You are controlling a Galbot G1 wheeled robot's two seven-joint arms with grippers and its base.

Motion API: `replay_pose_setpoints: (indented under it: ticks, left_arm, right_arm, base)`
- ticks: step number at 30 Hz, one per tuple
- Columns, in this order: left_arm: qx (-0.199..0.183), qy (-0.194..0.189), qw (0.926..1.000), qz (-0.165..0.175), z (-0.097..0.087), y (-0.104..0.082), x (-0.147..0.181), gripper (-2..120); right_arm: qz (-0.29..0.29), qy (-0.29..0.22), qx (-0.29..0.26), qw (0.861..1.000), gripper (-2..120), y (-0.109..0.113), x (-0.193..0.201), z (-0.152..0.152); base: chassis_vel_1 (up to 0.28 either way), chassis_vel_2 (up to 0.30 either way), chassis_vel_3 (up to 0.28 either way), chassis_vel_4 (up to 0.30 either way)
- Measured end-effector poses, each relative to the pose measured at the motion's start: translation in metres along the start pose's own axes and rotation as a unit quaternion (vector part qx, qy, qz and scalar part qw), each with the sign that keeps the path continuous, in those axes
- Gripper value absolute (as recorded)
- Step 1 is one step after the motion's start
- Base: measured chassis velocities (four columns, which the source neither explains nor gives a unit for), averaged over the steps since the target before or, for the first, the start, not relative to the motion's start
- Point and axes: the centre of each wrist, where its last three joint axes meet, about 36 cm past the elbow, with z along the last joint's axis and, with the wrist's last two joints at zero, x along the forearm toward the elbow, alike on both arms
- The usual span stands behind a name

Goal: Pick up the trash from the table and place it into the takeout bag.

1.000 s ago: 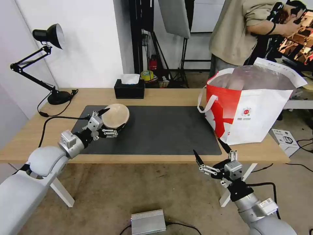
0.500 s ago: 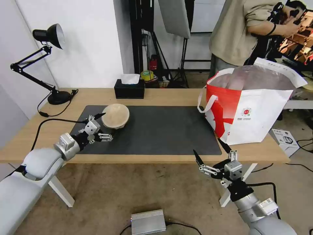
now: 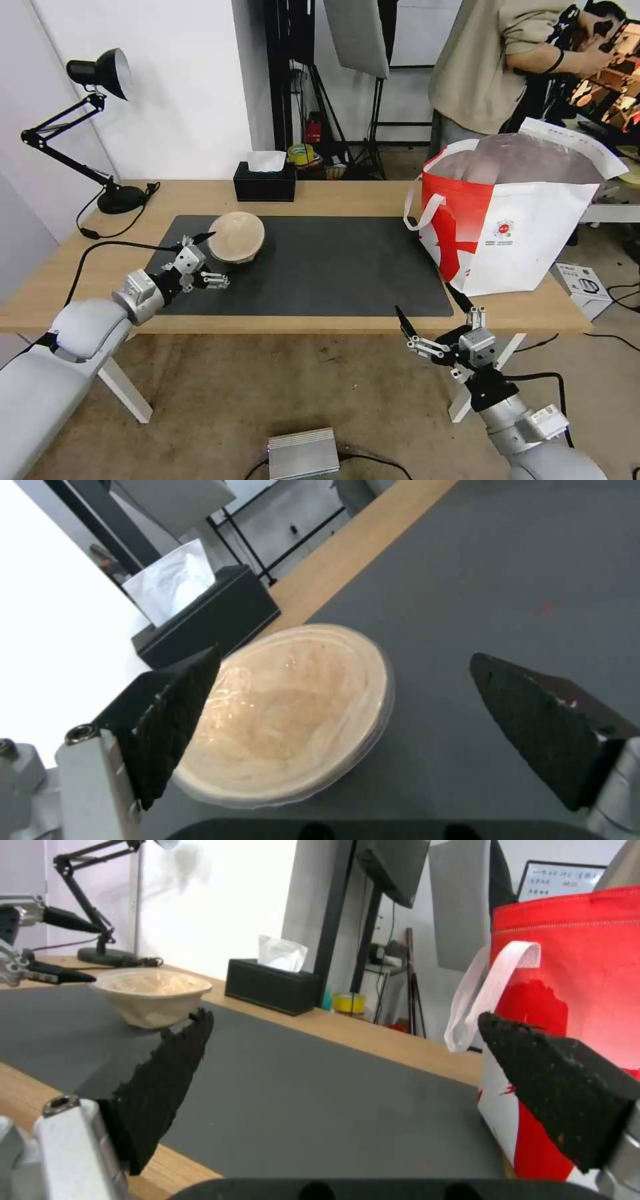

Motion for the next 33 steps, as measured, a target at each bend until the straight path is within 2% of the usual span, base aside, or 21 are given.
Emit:
replay_pose_setpoints:
  ticks: [10, 18, 33]
  left_arm:
    - [-0.023, -0.005, 0.9997, 0.012, 0.0, -0.004, -0.015, 100]
    - [-0.025, -0.007, 0.9995, 0.019, 0.002, -0.008, -0.025, 100]
    - [-0.049, -0.001, 0.9986, 0.017, 0.007, 0.002, -0.038, 100]
  right_arm:
    - [0.0, 0.0, 0.0, 1.0, 100, 0.0, 0.0, 0.0]
    - [0.0, 0.0, 0.0, 1.0, 100, 0.0, 0.0, 0.0]
    - [0.0, 0.0, 0.0, 1.0, 100, 0.0, 0.0, 0.0]
  base:
    - [0.0, 0.0, 0.0, 0.0]
    - [0.0, 0.0, 0.0, 0.0]
    - [0.0, 0.0, 0.0, 0.0]
